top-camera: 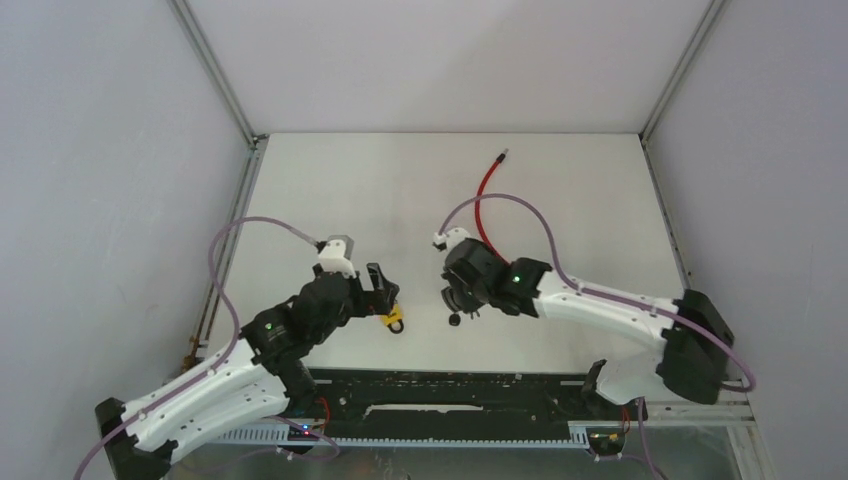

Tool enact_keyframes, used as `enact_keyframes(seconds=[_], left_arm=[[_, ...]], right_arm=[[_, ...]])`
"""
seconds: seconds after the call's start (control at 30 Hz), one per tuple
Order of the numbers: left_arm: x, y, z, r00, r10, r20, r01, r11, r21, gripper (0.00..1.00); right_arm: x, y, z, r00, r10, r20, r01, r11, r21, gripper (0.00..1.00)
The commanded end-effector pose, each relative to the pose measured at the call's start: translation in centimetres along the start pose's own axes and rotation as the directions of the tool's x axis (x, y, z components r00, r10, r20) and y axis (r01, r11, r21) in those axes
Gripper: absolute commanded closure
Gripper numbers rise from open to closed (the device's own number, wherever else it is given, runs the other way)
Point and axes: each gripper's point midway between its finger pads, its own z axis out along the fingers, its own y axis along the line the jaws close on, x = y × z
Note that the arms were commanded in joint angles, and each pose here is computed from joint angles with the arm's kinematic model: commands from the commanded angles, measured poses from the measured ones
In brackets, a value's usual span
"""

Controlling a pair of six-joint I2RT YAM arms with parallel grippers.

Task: Lock with the key
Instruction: Place the key at the center of the board, then place the lock at the center of the board.

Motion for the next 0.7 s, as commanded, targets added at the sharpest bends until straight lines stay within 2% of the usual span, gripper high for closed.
enact_keyframes(seconds=[0.0,0.23,0.43,0.67], left_arm=[[-0.2,2.4,-1.5,0.996,-0.065,0.063,0.069,0.996,-0.058,0.00],[0.0,3.6,-2.9,0.994,-0.073,0.084,0.078,0.995,-0.059,0.00],[0.0,3.5,-3.4,0.993,-0.082,0.090,0.085,0.996,-0.032,0.00],[-0.2,3.7,-3.6,0.991,-0.089,0.105,0.093,0.995,-0.035,0.00]], right_arm=[[-8.4,3.0,1.3,0.988,0.071,0.140,-0.064,0.996,-0.056,0.94],[-9.2,3.6,7.6,0.995,0.098,-0.034,-0.098,0.995,0.008,0.82],[-8.4,3.1,10.6,0.985,0.084,-0.149,-0.074,0.995,0.071,0.73],[-9.5,3.0,10.3,0.988,0.092,-0.127,-0.083,0.994,0.076,0.69]])
